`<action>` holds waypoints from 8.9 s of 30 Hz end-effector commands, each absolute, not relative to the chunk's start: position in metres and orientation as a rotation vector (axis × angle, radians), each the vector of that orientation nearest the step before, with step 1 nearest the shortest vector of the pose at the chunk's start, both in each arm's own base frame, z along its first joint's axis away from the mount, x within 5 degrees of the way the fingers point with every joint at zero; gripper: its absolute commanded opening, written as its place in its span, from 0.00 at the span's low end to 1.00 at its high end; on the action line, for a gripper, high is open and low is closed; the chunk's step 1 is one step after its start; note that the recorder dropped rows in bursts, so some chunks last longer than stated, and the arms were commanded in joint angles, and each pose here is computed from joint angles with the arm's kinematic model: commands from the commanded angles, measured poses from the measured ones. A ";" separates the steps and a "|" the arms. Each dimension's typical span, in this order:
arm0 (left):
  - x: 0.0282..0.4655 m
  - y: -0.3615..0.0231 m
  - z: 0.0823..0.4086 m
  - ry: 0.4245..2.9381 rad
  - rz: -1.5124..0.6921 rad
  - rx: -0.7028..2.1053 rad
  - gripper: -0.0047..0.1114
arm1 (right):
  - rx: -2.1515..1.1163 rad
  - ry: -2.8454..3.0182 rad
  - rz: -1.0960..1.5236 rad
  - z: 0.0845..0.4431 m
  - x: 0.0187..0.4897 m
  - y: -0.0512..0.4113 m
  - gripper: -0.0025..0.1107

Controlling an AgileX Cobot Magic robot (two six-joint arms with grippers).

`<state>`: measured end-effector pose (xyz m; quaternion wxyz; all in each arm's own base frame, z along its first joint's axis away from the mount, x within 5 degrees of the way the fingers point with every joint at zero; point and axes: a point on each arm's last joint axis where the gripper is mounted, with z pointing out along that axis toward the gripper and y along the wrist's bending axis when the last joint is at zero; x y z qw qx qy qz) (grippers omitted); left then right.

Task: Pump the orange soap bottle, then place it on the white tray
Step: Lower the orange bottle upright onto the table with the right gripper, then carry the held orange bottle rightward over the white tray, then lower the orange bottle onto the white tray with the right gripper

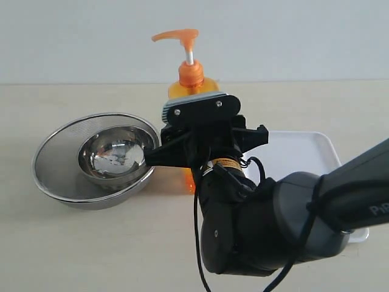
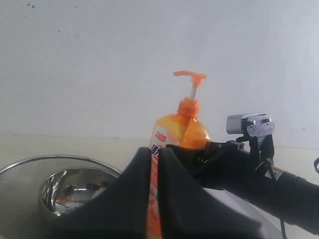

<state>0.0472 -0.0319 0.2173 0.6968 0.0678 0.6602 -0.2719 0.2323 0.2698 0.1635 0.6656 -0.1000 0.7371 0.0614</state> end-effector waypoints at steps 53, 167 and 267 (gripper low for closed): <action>0.047 -0.033 0.216 1.473 -0.624 0.150 0.08 | -0.307 1.736 0.101 0.151 0.232 0.272 0.72; 0.046 -0.033 0.216 1.472 -0.629 0.155 0.08 | 0.016 1.546 -0.016 0.200 0.247 0.155 0.02; 0.047 -0.032 0.216 1.473 -0.622 0.149 0.08 | -0.070 1.747 0.036 0.232 0.236 0.131 0.70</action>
